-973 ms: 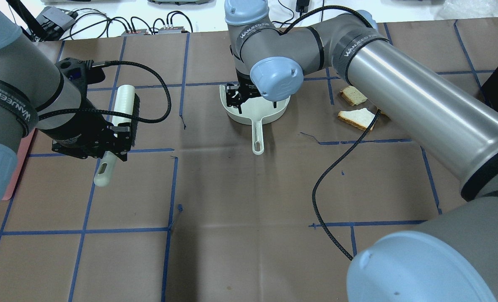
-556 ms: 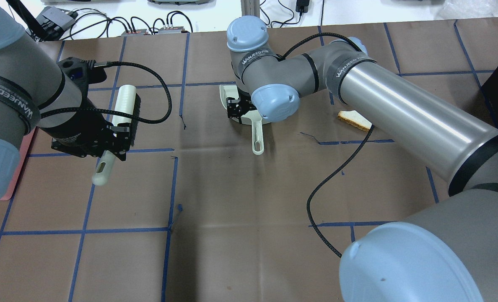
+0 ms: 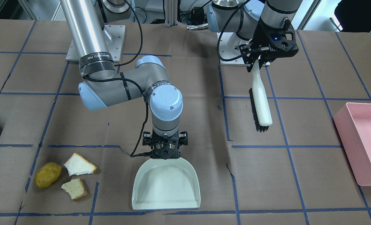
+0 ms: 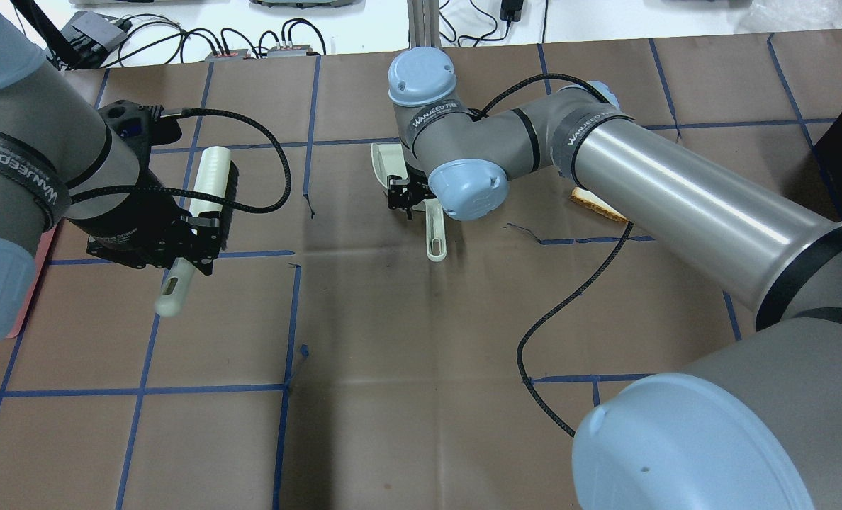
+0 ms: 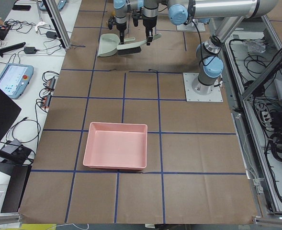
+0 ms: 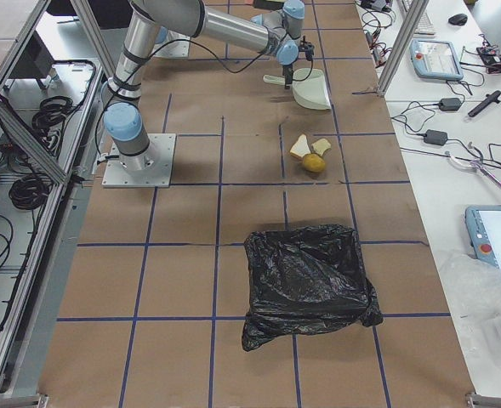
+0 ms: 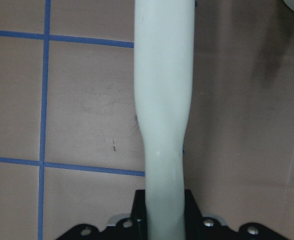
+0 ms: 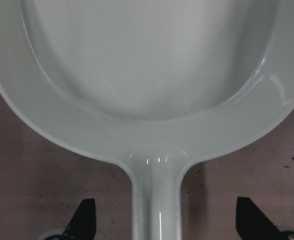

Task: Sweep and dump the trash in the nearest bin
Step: 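Grasp the white dustpan handle with the right gripper, then carry the dustpan with the right gripper and set it beyond the trash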

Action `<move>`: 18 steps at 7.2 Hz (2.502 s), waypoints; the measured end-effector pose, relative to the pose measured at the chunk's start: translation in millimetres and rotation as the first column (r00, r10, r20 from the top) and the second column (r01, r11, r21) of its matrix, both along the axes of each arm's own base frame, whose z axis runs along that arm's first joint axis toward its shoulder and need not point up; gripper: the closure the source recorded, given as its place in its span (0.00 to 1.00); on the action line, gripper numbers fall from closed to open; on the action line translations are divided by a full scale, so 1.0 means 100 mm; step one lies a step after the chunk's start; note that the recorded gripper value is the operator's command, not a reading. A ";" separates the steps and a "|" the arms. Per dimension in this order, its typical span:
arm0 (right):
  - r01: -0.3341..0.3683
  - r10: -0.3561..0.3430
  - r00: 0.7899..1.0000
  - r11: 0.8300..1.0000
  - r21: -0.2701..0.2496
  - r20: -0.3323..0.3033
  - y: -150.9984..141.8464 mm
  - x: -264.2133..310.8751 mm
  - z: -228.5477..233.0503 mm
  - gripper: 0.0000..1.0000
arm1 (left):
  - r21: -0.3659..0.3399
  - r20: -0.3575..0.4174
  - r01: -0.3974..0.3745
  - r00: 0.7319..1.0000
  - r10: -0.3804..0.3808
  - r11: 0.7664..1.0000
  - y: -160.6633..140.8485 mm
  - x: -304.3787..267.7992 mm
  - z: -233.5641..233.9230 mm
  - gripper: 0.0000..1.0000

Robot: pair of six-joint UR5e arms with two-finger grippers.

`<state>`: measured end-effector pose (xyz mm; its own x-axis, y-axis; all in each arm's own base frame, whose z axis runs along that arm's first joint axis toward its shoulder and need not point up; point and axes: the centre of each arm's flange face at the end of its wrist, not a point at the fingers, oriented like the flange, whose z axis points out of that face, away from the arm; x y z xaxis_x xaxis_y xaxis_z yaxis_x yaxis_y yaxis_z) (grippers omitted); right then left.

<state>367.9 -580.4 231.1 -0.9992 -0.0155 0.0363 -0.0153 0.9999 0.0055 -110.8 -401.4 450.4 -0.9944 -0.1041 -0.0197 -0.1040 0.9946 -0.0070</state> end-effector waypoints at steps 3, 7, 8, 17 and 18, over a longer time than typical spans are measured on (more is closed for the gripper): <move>0.010 -0.011 1.000 1.000 0.020 0.019 0.02 0.01 0.00 0.12 | -0.007 -0.001 -0.008 1.000 0.008 1.000 -0.01 0.00 0.03 1.00; 0.010 -0.011 1.000 1.000 0.018 0.023 -0.01 -0.01 0.02 0.64 | -0.005 0.015 -0.008 1.000 0.008 1.000 -0.02 0.02 0.03 1.00; 0.009 -0.009 1.000 1.000 0.015 0.023 -0.02 -0.02 0.03 0.75 | -0.005 0.024 -0.008 1.000 0.008 1.000 -0.02 0.02 0.03 1.00; -0.100 0.100 0.995 0.995 0.020 0.026 -0.10 -0.74 1.09 0.87 | -0.005 0.029 -0.002 1.000 0.002 1.000 0.02 0.03 0.02 1.00; -0.133 0.132 0.991 0.991 0.027 0.027 -0.10 -1.00 1.27 0.88 | -0.007 0.029 -0.003 1.000 0.004 1.000 0.03 0.03 0.03 1.00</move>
